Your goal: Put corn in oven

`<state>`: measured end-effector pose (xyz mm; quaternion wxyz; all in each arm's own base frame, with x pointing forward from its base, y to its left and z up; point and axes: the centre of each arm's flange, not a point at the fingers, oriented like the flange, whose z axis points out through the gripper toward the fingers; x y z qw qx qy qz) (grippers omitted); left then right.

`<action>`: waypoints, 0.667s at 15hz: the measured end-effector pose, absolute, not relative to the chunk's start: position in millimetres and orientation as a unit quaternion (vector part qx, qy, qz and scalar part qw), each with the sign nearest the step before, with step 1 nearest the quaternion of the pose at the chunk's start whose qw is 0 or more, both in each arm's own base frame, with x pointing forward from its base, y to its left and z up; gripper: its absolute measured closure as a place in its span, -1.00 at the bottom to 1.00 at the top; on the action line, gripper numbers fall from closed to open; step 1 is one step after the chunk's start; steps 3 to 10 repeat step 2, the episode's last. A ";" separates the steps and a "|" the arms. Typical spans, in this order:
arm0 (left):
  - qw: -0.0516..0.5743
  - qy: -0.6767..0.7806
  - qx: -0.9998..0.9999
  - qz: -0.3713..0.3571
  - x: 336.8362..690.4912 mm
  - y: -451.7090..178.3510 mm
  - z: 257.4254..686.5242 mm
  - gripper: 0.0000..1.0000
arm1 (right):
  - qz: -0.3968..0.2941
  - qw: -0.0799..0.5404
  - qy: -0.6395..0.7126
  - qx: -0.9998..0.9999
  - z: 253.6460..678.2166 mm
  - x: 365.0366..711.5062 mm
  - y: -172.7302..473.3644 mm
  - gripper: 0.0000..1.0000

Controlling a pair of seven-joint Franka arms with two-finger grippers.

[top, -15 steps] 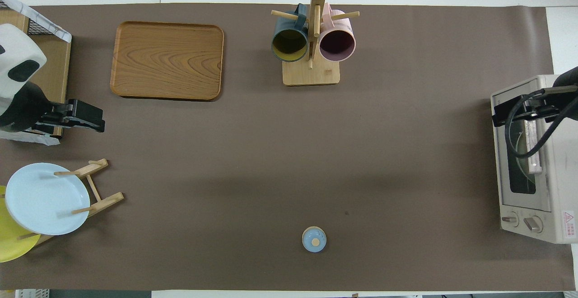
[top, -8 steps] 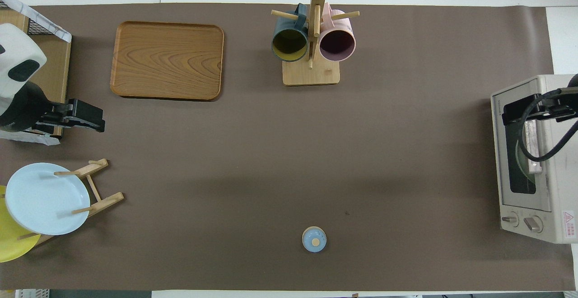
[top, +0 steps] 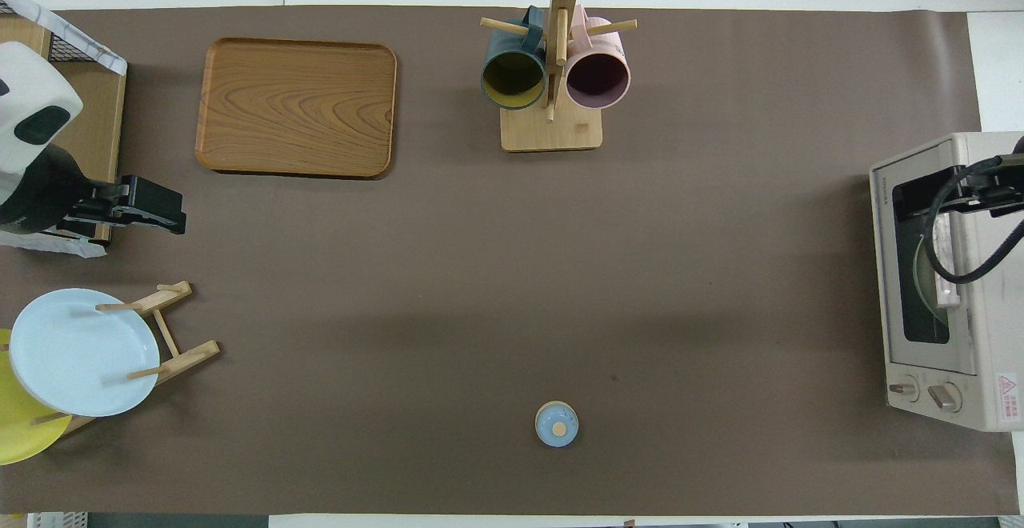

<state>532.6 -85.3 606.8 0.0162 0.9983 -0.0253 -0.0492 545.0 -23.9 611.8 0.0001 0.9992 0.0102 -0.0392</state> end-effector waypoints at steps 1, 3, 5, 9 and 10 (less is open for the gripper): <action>0.016 -0.025 0.998 -0.049 532.6 -85.3 606.8 -1.00 | -0.039 0.000 0.009 0.999 611.8 544.9 -25.1 -1.00; 0.016 -0.025 0.998 -0.049 532.6 -85.3 606.8 -1.00 | -0.039 0.000 0.009 0.999 611.9 544.9 -25.5 -1.00; 0.016 -0.025 0.998 -0.049 532.6 -85.3 606.8 -1.00 | -0.039 0.000 0.009 0.999 611.9 544.9 -25.5 -1.00; 0.016 -0.025 0.998 -0.049 532.6 -85.3 606.8 -1.00 | -0.039 0.000 0.009 0.999 611.9 544.9 -25.5 -1.00; 0.016 -0.025 0.998 -0.049 532.6 -85.3 606.8 -1.00 | -0.039 0.000 0.009 0.999 611.9 544.9 -25.5 -1.00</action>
